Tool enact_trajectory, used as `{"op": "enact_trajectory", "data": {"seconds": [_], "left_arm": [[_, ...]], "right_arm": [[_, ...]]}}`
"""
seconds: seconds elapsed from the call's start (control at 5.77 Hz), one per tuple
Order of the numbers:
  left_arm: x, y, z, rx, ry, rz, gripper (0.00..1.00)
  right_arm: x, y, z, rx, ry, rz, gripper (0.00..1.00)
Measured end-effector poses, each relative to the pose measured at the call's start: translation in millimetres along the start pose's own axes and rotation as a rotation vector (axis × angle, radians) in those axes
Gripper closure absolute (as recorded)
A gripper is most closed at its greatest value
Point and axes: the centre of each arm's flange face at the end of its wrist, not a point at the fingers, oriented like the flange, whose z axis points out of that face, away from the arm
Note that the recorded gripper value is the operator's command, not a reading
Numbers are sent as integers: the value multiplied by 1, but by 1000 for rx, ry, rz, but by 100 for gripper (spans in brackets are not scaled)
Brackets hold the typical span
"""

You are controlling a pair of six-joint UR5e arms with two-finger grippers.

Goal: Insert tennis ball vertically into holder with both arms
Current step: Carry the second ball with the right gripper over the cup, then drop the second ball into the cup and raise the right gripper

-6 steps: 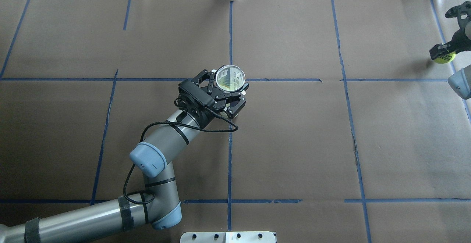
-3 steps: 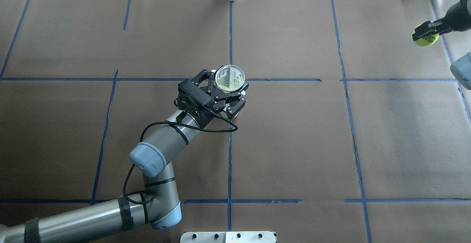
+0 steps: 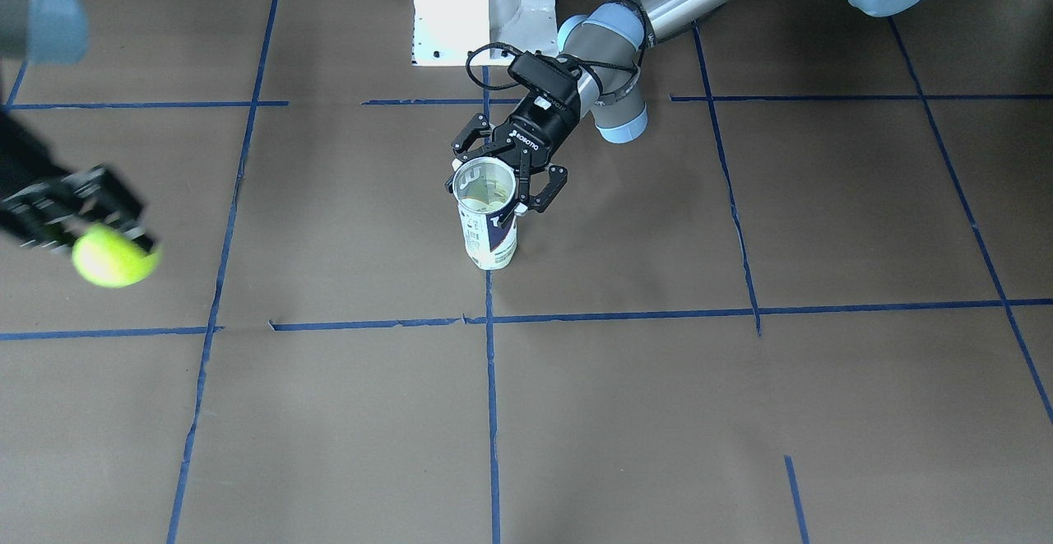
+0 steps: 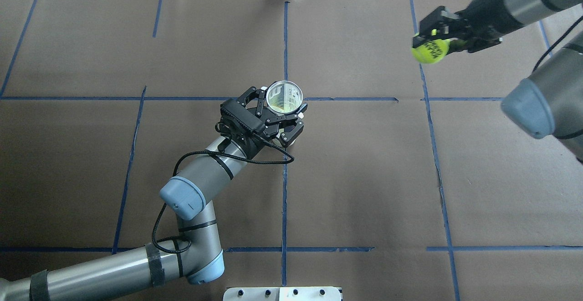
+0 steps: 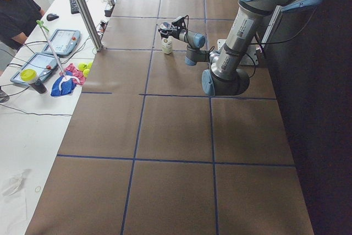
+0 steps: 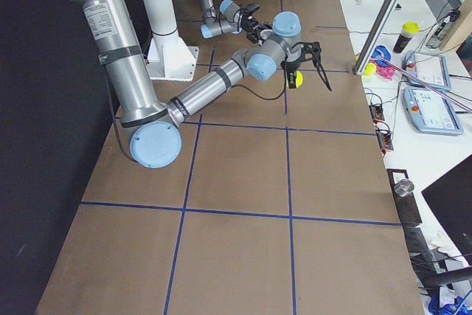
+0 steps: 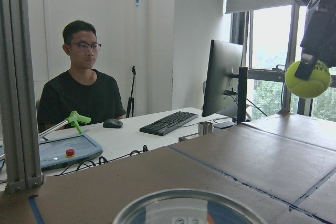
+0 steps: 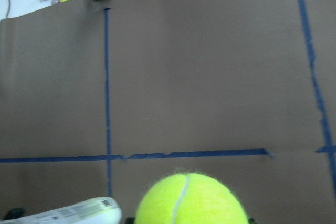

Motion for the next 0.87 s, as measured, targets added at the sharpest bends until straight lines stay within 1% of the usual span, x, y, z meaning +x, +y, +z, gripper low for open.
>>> {"op": "enact_trajectory", "data": {"seconds": [0.17, 0.35, 0.52, 0.69, 0.87], "left_arm": [[0, 0, 0, 0, 0, 0, 13], [0, 0, -1, 2, 1, -1, 13], [-2, -1, -3, 3, 1, -2, 12], [-3, -2, -6, 5, 2, -4, 12], [-4, -3, -7, 7, 3, -5, 12]], "right_arm": [[-65, 34, 19, 14, -48, 75, 100], [-114, 66, 42, 39, -75, 117, 100], [-152, 85, 58, 58, -80, 141, 99], [-182, 95, 71, 73, -69, 157, 99], [-195, 102, 83, 89, -56, 163, 94]]}}
